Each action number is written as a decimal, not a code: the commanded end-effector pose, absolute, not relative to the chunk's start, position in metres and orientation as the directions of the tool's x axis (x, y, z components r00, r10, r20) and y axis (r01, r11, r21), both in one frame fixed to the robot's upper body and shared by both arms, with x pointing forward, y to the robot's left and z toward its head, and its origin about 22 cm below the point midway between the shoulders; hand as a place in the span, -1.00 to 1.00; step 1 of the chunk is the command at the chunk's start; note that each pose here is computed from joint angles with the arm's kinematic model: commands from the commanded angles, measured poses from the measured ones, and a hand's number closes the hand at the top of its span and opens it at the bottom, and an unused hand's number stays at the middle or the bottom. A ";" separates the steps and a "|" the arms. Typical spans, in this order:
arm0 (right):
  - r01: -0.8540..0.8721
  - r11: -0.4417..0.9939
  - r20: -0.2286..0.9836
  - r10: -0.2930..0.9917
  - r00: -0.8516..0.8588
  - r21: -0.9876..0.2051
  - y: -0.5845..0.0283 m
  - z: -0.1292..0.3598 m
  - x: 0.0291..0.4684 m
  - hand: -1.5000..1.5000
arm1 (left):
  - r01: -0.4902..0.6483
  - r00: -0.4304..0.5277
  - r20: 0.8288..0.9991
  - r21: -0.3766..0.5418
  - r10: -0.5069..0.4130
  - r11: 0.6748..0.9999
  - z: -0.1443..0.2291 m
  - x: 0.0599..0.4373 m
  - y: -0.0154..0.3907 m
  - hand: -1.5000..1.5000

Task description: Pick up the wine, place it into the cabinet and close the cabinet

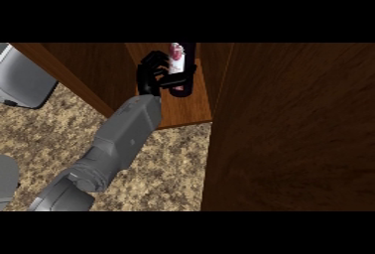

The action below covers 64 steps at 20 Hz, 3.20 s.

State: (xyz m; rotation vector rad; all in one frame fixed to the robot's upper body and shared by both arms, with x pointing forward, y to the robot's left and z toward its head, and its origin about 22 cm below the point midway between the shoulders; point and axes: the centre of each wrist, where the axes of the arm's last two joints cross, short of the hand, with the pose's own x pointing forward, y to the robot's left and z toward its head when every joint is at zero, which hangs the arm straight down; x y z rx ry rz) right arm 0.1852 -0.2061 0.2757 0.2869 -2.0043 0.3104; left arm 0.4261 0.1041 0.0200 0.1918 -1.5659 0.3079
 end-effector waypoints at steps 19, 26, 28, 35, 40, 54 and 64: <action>-0.372 0.922 0.884 -0.080 -0.461 -0.110 -0.204 0.277 0.178 -1.00 | -0.487 0.061 0.899 0.406 -0.434 0.774 0.006 0.427 0.172 1.00; -0.390 0.914 0.885 -0.085 -0.458 -0.114 -0.202 0.278 0.180 -1.00 | -0.423 0.065 0.912 0.392 -0.404 0.817 -0.005 0.421 0.178 -1.00; -0.360 0.928 0.885 -0.086 -0.457 -0.096 -0.206 0.277 0.178 -1.00 | -0.424 0.071 0.915 0.388 -0.397 0.818 0.004 0.426 0.183 -1.00; -0.378 0.920 0.886 -0.084 -0.455 -0.107 -0.203 0.276 0.178 -1.00 | -0.419 0.060 0.921 0.372 -0.384 0.828 0.012 0.430 0.186 -1.00; -0.380 0.918 0.891 -0.076 -0.448 -0.113 -0.199 0.277 0.181 -1.00 | -0.369 -0.020 0.903 0.393 -0.430 0.842 0.023 0.436 0.197 -1.00; -0.306 0.949 0.898 -0.073 -0.433 -0.071 -0.210 0.282 0.175 -1.00 | 0.096 -0.325 0.940 -0.074 0.101 0.993 0.052 0.445 0.159 -1.00; -0.276 0.957 0.910 -0.038 -0.413 -0.085 -0.204 0.277 0.167 -1.00 | 0.253 -0.279 0.939 -0.129 0.200 0.959 0.050 0.433 0.110 -1.00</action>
